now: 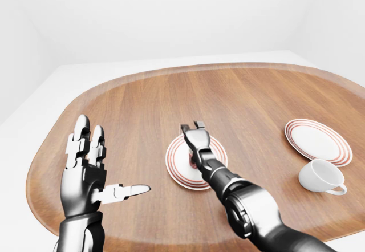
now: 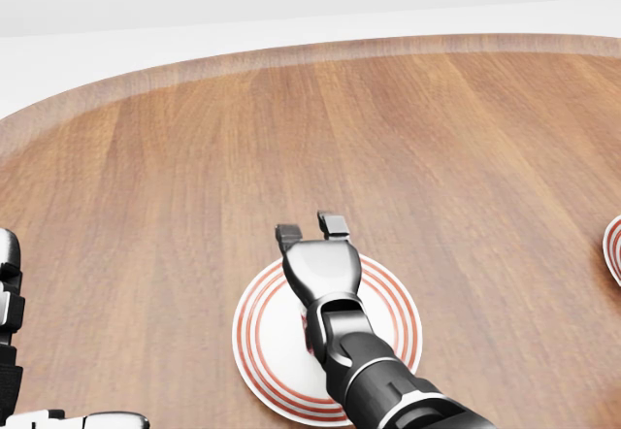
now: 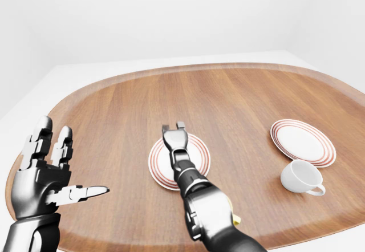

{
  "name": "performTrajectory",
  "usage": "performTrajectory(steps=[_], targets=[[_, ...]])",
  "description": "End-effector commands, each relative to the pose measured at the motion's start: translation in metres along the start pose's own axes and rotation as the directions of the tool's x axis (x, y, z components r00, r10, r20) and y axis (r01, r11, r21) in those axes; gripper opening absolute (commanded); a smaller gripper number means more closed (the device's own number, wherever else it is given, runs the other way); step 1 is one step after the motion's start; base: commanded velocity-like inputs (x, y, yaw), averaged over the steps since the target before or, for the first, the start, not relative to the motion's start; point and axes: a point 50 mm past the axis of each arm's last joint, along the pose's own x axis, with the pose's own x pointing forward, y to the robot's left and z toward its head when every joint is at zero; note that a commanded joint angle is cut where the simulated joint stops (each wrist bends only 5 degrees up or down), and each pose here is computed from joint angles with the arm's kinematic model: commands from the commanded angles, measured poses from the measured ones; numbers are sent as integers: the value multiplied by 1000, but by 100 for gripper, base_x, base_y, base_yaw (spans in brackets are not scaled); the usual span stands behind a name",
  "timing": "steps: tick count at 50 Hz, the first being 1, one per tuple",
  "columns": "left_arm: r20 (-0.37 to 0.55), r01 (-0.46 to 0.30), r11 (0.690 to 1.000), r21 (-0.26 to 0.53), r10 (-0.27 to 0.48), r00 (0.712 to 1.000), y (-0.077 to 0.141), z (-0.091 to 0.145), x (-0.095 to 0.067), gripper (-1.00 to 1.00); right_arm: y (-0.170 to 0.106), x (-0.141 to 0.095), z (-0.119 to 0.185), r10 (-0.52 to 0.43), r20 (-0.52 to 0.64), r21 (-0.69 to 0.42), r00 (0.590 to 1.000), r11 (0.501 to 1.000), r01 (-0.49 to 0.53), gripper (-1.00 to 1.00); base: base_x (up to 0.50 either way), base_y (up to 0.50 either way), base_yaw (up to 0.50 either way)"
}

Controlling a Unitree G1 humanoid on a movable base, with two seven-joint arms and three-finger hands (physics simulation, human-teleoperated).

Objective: Put the red mug on the left plate.

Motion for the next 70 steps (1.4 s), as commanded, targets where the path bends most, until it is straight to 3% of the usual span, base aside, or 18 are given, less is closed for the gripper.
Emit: performTrajectory(steps=[1,16,23,31,38,39,43,47,48,49,51,53,58,59,62,66,70], targets=[[-1,0,1000,0,0,1000,0,0,1,100,1,-1,-2,-7,-13,15,1000,1000,7,100,0,0,0],[0,0,1000,-1,0,1000,1,-1,0,100,3,-2,-1,4,-6,8,1000,1000,-4,100,0,0,0],[-1,-1,1000,0,1,1000,1,0,0,100,0,1,1,47,-25,76,999,996,-45,100,0,0,0],[1,1,1000,1,-1,1000,0,0,-1,100,-32,16,17,43,-8,189,999,981,-41,100,0,0,0],[4,-4,1000,-1,4,1000,2,2,-1,100,-44,20,25,59,19,220,998,973,-62,100,0,0,0],[5,-5,1000,-1,5,1000,2,2,-2,100,-62,27,28,38,25,266,999,963,-43,100,0,0,0],[5,-4,1000,-2,4,1000,2,2,-2,100,-86,33,25,-44,13,311,999,950,38,100,0,0,0],[5,-4,1000,-2,4,1000,1,2,-2,100,-92,34,24,-55,11,325,998,944,48,100,0,0,0],[4,-2,1000,-2,2,1000,1,2,-2,100,-115,37,16,-138,7,376,990,918,125,100,0,0,0],[4,-2,1000,-2,2,1000,1,2,-3,100,-121,36,15,-160,25,392,987,910,138,100,0,0,0],[4,-1,1000,-4,1,1000,0,2,-3,100,-140,23,16,-278,94,385,956,896,222,100,0,0,0],[3,-1,1000,-3,1,1000,0,1,-2,100,-159,-11,13,-388,178,360,904,881,307,100,0,0,0],[3,1,1000,-4,-1,1000,-1,2,-3,100,-178,-85,0,-552,183,304,813,819,487,100,0,0,0],[3,0,1000,-4,0,1000,-1,2,-3,100,-184,-120,-9,-634,145,304,760,759,575,100,0,0,0],[2,3,1000,-2,-3,1000,-2,1,-3,100,-186,-175,-23,-745,57,357,665,637,683,100,0,0,0],[0,5,1000,-4,-5,1000,-3,1,-2,100,-179,-210,-33,-798,-34,405,602,539,738,100,0,0,0],[0,4,1000,-5,-4,1000,-2,1,-3,100,-168,-245,-50,-827,-197,489,527,383,784,100,0,0,0]])
